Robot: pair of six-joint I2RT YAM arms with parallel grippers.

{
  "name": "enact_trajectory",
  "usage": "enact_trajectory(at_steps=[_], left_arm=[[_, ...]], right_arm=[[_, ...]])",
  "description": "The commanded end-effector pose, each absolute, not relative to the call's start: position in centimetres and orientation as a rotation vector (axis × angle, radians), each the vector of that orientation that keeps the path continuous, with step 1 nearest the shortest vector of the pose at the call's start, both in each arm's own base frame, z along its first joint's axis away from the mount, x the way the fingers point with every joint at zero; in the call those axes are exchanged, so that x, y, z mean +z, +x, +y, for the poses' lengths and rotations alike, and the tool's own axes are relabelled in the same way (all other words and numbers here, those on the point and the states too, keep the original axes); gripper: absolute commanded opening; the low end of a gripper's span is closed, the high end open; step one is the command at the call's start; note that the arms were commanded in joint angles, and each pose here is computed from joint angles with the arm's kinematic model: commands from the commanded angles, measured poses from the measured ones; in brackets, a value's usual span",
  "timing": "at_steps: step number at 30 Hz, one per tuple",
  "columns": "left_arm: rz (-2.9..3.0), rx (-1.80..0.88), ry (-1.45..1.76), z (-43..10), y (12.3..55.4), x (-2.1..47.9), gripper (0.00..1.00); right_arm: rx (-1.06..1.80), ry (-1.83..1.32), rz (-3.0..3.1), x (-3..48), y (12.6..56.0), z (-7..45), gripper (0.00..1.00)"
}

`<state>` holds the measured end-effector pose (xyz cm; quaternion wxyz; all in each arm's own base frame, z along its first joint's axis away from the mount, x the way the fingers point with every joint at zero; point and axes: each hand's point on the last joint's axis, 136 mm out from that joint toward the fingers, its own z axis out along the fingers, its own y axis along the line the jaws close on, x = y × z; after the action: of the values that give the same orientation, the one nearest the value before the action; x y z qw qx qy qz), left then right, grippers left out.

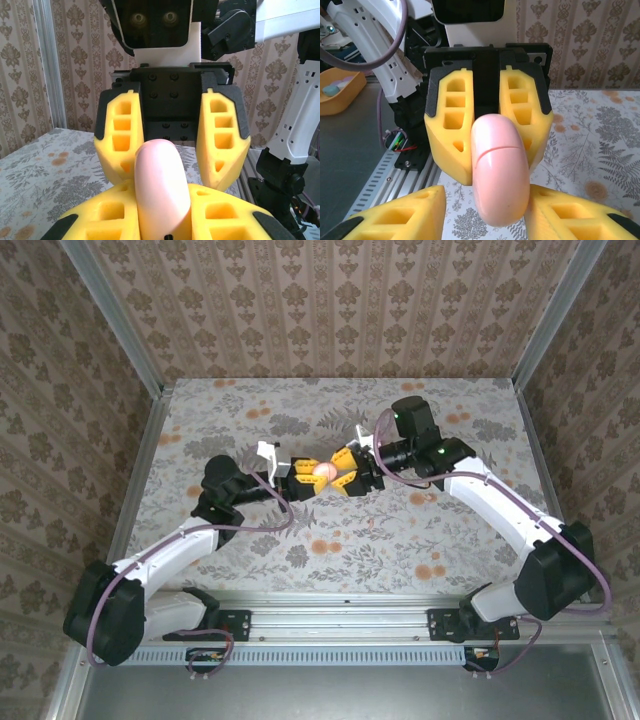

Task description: Insert the wireless bluetooth earbuds into the charging case

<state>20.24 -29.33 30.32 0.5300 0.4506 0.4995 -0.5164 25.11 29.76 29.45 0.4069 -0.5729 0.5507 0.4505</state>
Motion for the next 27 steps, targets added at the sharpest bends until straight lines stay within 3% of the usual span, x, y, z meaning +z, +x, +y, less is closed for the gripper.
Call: enact_trajectory(at_steps=[1,5,10,12,16,18,27], left_arm=[[1.111,-1.205,1.099,-29.4,19.7,32.5,0.10],[1.117,-1.194,1.095,-29.4,19.8,32.5,0.10],[1.137,-1.178,1.096,-29.3,19.9,32.0,0.14],[1.155,-1.158,1.102,-29.2,19.9,31.6,0.25],[1.194,-1.067,1.142,-28.8,20.0,30.5,0.56],[1.229,-1.007,1.192,-28.6,20.0,29.5,0.64],[1.288,-0.846,1.418,-28.1,18.9,25.8,0.63]], right_arm=[[1.175,-1.485,1.327,30.3,24.2,30.0,0.39],[1.165,-1.500,1.318,30.2,24.1,29.8,0.23],[1.127,-1.512,1.334,29.9,24.0,29.5,0.16],[1.079,-1.519,1.362,29.7,24.1,29.2,0.15],[0.915,-1.535,1.488,28.1,24.9,27.9,0.15],[0.798,-1.552,1.548,27.5,25.2,26.8,0.14],[0.336,-1.808,1.709,23.7,24.5,23.6,0.14]])
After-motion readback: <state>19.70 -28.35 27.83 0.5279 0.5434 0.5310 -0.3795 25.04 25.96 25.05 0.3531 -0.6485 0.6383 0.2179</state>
